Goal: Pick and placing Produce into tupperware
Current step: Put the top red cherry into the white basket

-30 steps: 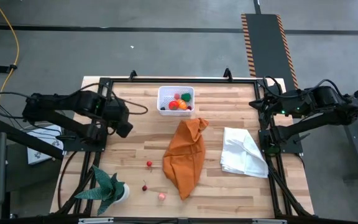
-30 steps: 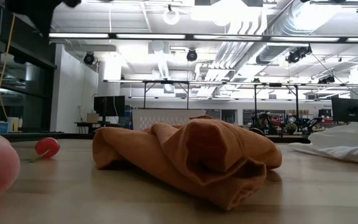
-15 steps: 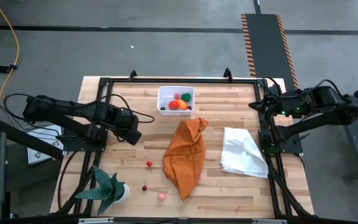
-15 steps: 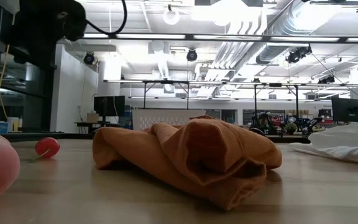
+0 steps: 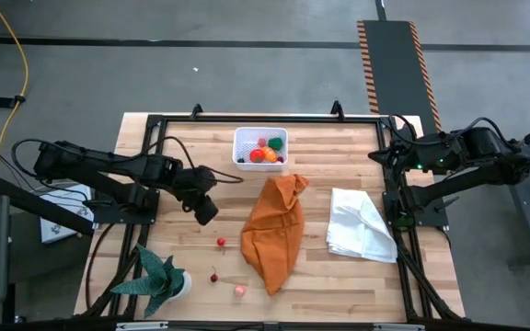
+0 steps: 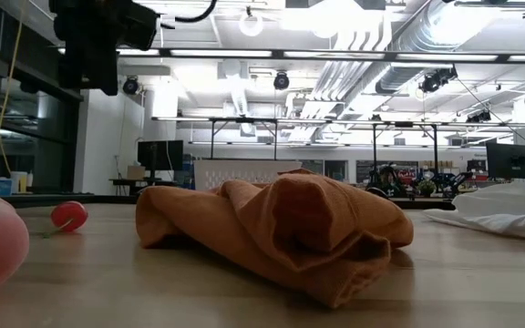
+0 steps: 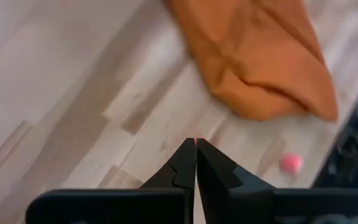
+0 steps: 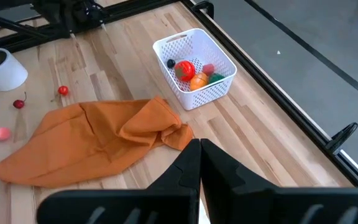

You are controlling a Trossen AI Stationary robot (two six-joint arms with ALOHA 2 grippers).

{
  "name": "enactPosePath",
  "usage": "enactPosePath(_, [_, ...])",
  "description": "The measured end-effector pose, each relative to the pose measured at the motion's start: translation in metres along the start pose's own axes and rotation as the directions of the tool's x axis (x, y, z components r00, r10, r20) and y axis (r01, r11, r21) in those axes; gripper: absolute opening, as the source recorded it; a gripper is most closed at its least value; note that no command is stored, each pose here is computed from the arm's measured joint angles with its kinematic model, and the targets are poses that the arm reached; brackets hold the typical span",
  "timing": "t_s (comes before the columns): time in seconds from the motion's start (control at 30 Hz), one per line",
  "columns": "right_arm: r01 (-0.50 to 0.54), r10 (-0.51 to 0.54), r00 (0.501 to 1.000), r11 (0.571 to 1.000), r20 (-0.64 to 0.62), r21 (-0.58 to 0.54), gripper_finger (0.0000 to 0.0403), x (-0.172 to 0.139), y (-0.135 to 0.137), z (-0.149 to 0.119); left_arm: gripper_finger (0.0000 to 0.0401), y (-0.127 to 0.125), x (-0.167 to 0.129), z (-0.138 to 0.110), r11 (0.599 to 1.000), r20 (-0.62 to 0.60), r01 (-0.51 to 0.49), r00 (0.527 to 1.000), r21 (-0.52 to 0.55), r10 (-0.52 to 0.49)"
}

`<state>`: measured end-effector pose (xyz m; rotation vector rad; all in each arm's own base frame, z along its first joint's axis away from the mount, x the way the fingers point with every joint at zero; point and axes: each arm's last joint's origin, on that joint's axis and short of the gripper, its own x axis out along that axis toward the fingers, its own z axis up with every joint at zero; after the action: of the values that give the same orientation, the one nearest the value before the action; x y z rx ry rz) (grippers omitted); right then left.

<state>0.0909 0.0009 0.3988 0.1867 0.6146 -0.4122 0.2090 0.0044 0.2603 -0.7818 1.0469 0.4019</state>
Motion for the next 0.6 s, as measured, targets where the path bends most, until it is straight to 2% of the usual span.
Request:
enactPosePath(0.17, [0.0,0.0,1.0,1.0,0.0,0.0,0.0,0.0,0.0,0.0,0.0012,-0.001,0.006,-0.001,0.983,-0.028,0.072,0.997,0.17,-0.068])
enactPosePath(0.27, [0.0,0.0,1.0,1.0,0.0,0.011,0.0,0.0,0.0,0.0,0.0016,-0.001,0.008,-0.002,0.956,-0.047,0.114,0.993,0.269,-0.105])
enactPosePath(0.47, [0.0,0.0,1.0,0.999,0.0,0.041,0.0,0.0,0.0,0.0,0.0017,-0.003,0.016,-0.004,0.837,-0.106,0.246,0.969,0.489,-0.223])
enactPosePath(0.6, [0.0,0.0,1.0,0.998,0.0,0.065,0.0,0.0,0.0,0.0,0.0006,-0.002,0.017,-0.005,0.756,-0.104,0.237,0.97,0.611,-0.219])
